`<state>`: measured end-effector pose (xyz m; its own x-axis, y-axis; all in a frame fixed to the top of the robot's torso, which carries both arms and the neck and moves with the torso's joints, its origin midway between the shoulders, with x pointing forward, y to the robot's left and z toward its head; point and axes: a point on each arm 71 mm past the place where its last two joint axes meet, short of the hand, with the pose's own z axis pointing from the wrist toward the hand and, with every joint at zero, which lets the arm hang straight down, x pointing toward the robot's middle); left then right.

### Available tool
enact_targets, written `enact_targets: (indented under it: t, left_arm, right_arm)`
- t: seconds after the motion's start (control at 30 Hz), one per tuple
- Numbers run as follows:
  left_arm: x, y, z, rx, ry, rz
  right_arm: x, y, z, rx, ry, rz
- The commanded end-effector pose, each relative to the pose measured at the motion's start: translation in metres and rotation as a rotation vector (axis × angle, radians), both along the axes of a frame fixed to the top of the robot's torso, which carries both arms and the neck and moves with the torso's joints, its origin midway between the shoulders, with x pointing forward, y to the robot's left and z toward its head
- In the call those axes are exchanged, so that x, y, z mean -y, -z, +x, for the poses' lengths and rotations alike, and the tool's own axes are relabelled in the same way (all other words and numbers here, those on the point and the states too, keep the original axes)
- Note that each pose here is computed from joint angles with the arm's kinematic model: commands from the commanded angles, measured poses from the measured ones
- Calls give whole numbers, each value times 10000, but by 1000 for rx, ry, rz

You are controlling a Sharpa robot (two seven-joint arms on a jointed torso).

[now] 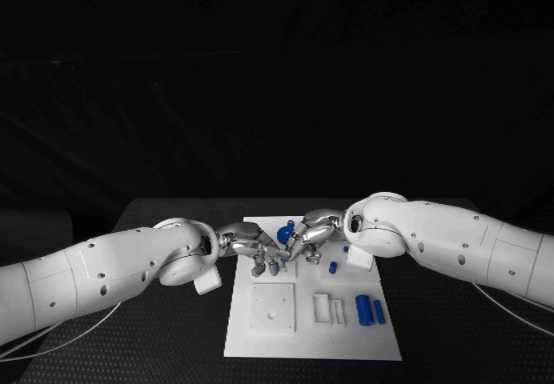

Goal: Assemble the parts on the task board

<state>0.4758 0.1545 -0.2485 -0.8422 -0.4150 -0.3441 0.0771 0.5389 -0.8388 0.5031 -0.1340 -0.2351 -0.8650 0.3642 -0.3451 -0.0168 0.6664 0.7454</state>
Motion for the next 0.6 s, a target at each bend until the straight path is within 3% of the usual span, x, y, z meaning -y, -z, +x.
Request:
enact_targets:
  t: [0.03,0.6]
  left_arm:
    - [100,-44,-44,-32,39,-64]
    - [98,-58,-23,-74,-11,-123]
  right_arm:
    - [-26,8,-12,-3,-12,5]
    - [-32,9,-15,-8,-14,6]
